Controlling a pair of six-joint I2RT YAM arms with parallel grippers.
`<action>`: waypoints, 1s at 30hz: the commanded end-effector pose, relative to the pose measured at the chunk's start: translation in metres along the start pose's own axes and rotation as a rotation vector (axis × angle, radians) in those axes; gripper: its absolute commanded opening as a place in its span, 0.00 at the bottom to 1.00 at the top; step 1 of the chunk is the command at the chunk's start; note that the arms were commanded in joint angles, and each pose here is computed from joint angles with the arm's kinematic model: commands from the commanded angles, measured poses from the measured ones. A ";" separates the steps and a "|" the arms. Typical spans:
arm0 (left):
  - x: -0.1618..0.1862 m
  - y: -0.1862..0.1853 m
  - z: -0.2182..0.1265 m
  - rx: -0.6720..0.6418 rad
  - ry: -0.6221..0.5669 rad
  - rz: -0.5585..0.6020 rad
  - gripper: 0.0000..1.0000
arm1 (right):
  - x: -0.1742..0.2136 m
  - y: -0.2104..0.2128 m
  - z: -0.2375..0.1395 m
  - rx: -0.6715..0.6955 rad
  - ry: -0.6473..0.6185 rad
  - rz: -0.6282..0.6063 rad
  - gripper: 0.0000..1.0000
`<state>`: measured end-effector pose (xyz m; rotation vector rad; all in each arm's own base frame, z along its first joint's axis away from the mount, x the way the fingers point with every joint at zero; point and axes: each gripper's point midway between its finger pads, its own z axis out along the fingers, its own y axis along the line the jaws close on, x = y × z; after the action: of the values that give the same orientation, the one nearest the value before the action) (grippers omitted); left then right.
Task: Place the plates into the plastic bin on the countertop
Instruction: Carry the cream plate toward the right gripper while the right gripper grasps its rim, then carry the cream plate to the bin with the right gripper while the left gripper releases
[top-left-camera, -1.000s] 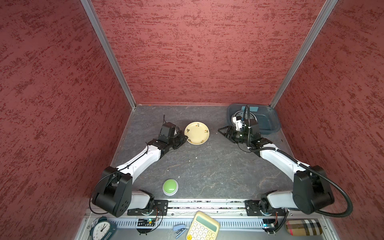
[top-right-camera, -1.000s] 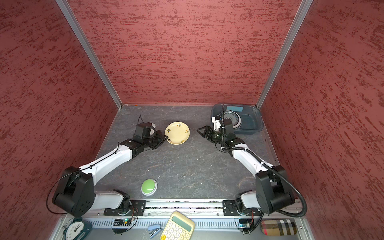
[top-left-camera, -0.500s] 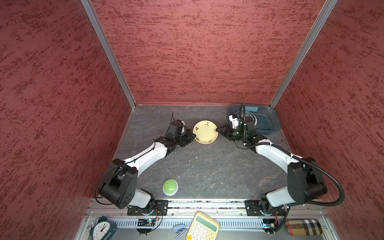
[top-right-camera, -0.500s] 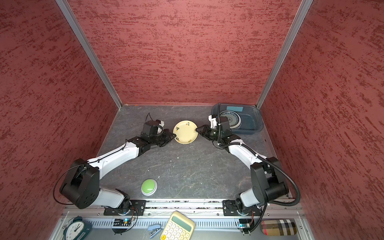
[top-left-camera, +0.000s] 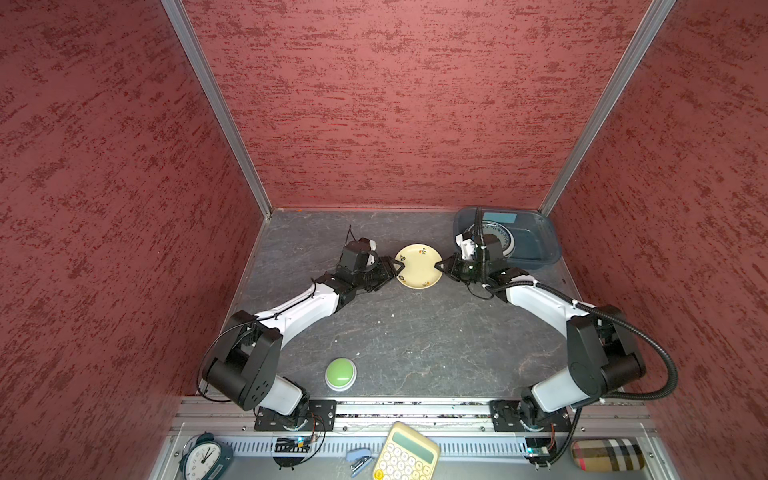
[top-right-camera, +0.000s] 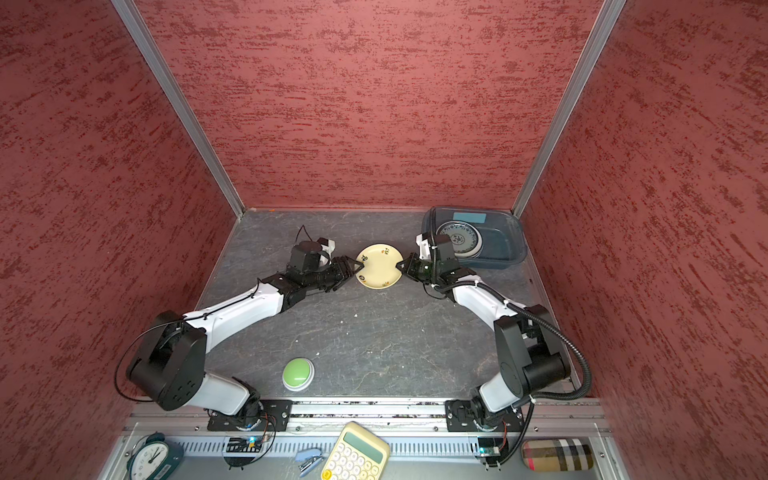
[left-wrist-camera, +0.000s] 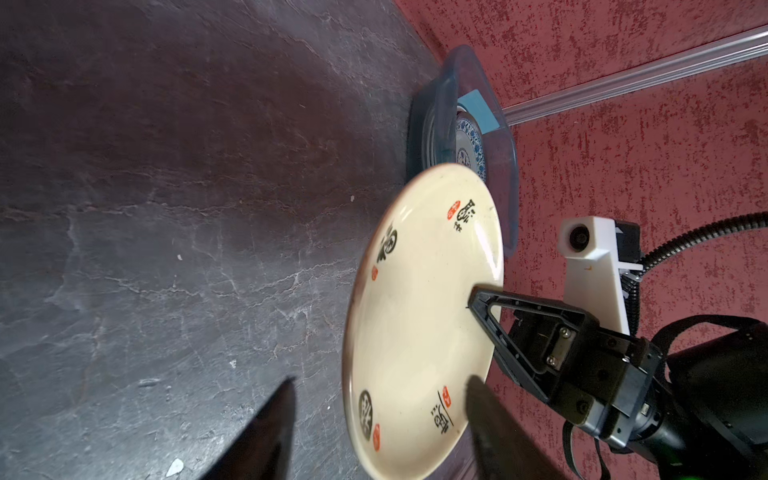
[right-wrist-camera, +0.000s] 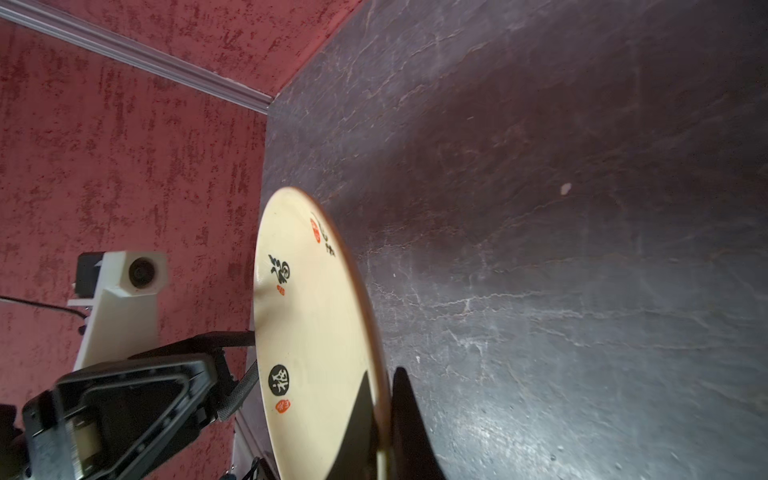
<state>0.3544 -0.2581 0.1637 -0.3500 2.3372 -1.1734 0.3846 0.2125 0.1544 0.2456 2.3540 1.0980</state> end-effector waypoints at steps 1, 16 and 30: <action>-0.004 -0.008 0.003 0.024 -0.002 0.034 0.99 | -0.028 0.015 -0.013 0.030 -0.106 -0.052 0.00; -0.026 0.017 -0.025 0.002 -0.067 0.006 0.99 | -0.079 -0.010 -0.039 0.205 -0.224 -0.045 0.00; -0.052 0.067 -0.056 -0.048 -0.139 -0.045 0.99 | -0.159 -0.072 -0.111 0.430 -0.462 0.040 0.00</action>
<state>0.3670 -0.1596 0.1504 -0.5422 2.2586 -1.0673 0.4546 0.0570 0.1996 0.6084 2.1976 0.5704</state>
